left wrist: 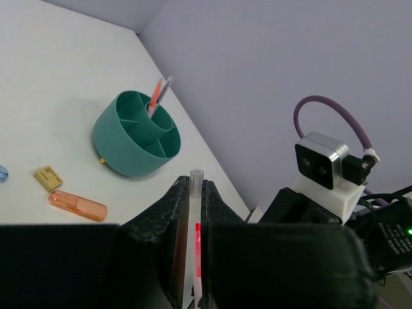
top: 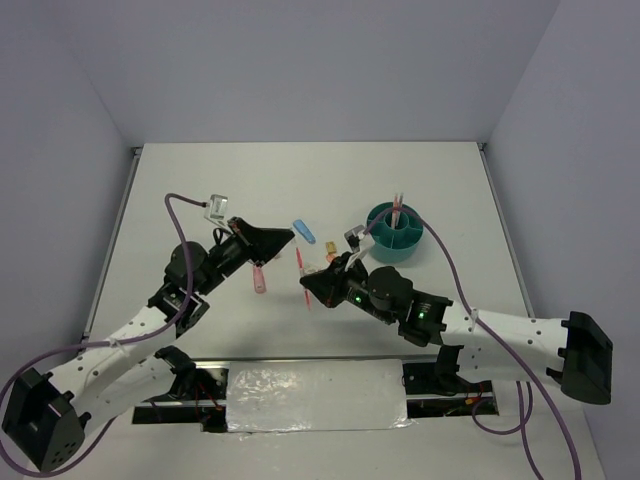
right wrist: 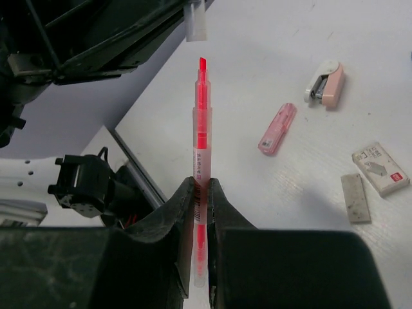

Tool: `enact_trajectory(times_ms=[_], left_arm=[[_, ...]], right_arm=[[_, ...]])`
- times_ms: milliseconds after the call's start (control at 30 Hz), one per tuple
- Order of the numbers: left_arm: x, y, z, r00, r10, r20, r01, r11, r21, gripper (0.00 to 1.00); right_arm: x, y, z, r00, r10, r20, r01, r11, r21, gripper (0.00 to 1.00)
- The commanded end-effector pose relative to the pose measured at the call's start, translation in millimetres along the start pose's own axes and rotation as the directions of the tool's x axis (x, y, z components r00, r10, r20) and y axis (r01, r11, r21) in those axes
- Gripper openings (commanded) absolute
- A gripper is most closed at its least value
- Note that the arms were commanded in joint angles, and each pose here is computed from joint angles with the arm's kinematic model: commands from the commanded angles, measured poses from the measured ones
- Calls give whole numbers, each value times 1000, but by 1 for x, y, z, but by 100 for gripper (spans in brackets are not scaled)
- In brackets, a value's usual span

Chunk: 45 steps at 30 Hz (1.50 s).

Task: Sort the stationery into containers
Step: Close the pen cap on the pen.

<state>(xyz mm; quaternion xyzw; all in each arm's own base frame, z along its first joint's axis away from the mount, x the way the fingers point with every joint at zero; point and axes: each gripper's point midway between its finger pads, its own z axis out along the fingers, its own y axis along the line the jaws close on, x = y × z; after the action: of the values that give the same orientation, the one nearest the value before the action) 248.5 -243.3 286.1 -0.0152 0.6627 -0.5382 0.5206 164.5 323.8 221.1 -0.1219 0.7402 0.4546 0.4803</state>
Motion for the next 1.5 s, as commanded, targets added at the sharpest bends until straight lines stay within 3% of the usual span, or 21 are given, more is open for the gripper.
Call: enact_trajectory(times_ms=[0, 1467], left_arm=[[-30, -45, -4, 996, 14, 84, -26, 990, 139, 0], [-14, -30, 1, 1000, -6, 29, 3, 994, 105, 0]], right_arm=[[-37, 15, 5, 993, 15, 116, -16, 1000, 11, 0], [-55, 23, 8, 990, -49, 135, 47, 999, 21, 0]])
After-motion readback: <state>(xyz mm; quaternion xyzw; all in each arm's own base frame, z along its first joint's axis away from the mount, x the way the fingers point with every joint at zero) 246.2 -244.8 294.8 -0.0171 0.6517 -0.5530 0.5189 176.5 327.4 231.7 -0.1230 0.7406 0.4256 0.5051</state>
